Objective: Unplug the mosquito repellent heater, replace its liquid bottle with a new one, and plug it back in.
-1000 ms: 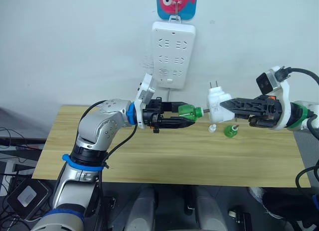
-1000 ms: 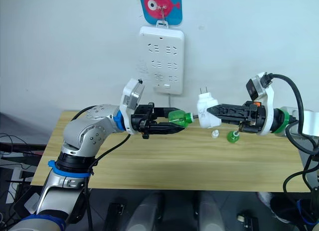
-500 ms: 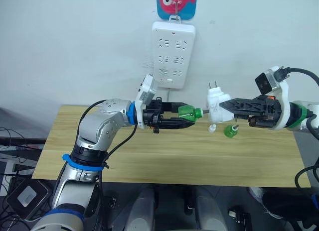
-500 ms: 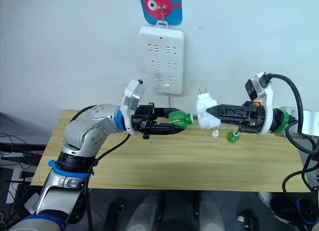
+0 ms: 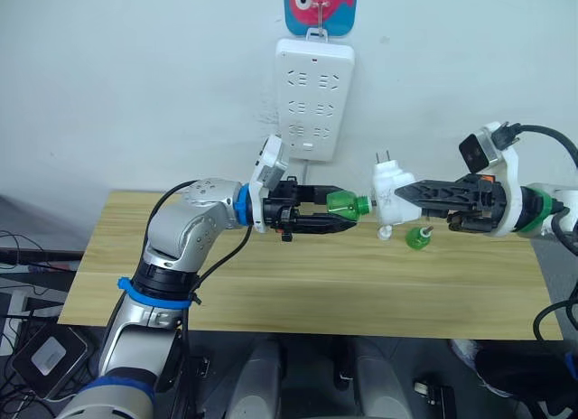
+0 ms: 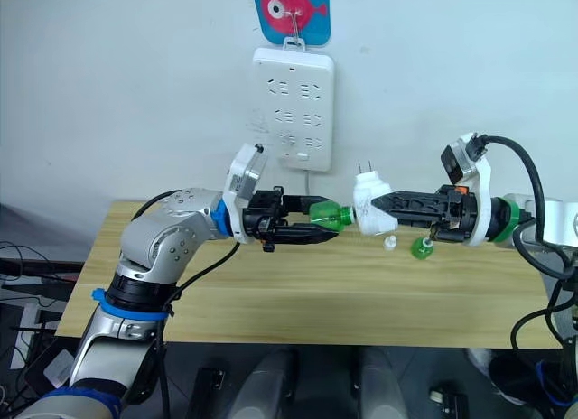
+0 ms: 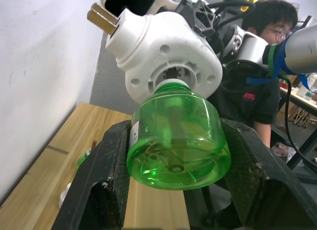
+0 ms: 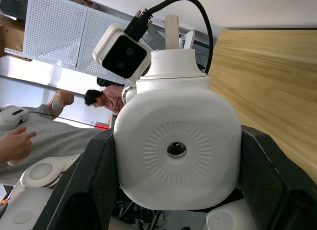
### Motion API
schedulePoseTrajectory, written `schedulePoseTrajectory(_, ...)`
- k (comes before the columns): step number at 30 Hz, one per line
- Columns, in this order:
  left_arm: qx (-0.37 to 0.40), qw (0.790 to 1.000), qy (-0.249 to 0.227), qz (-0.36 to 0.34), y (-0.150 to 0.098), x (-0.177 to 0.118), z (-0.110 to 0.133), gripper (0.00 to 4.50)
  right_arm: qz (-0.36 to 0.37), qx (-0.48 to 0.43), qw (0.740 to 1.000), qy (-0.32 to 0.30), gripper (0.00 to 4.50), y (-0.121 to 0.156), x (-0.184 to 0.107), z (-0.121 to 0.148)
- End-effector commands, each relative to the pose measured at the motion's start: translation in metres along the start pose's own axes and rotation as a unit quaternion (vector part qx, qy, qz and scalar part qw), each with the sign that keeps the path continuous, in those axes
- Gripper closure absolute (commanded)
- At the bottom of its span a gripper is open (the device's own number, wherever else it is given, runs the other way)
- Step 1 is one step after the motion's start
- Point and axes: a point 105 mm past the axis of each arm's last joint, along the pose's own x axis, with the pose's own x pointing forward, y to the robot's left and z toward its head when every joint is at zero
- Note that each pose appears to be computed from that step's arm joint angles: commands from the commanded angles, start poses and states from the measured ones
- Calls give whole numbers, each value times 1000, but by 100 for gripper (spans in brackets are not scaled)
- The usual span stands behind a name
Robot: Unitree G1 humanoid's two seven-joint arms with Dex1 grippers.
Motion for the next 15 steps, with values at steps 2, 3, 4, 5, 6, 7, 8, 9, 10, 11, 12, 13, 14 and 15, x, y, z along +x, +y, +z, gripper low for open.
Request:
schedulePoseTrajectory(2,25,999,-7,-20,-7,8,10,224,21,-36,999,10,153,17,6,2)
schedulePoseTrajectory(3,25,999,-7,-21,-7,9,10,224,21,-39,999,11,153,18,8,2)
schedulePoseTrajectory(4,26,999,-7,-22,-7,9,10,224,18,-43,999,12,153,18,9,2)
schedulePoseTrajectory(5,26,999,-7,-23,-8,10,10,224,17,-45,999,12,153,18,10,2)
schedulePoseTrajectory(6,26,999,-7,-25,-8,11,10,224,16,-49,999,13,153,19,12,1)
schedulePoseTrajectory(7,26,999,-7,-27,-8,12,10,224,16,-51,998,14,153,19,13,1)
schedulePoseTrajectory(8,26,999,-7,-28,-9,13,9,224,9,-56,998,15,153,18,15,-1)
schedulePoseTrajectory(9,25,999,-7,-30,-9,14,8,224,5,-58,998,12,153,17,18,-1)
schedulePoseTrajectory(10,23,999,-7,-32,-10,15,6,224,6,-61,998,11,153,18,20,-1)
schedulePoseTrajectory(11,22,999,-7,-33,-11,16,5,224,10,-66,998,12,153,20,22,-1)
schedulePoseTrajectory(12,22,999,-7,-34,-12,16,4,224,14,-69,997,12,153,21,23,-1)
schedulePoseTrajectory(13,21,999,-8,-35,-12,17,3,224,20,-71,997,12,153,23,24,-1)
schedulePoseTrajectory(14,20,999,-9,-34,-12,17,3,224,24,-75,997,15,153,25,25,-2)
schedulePoseTrajectory(15,19,999,-10,-33,-12,17,3,224,27,-79,996,20,153,27,26,-4)
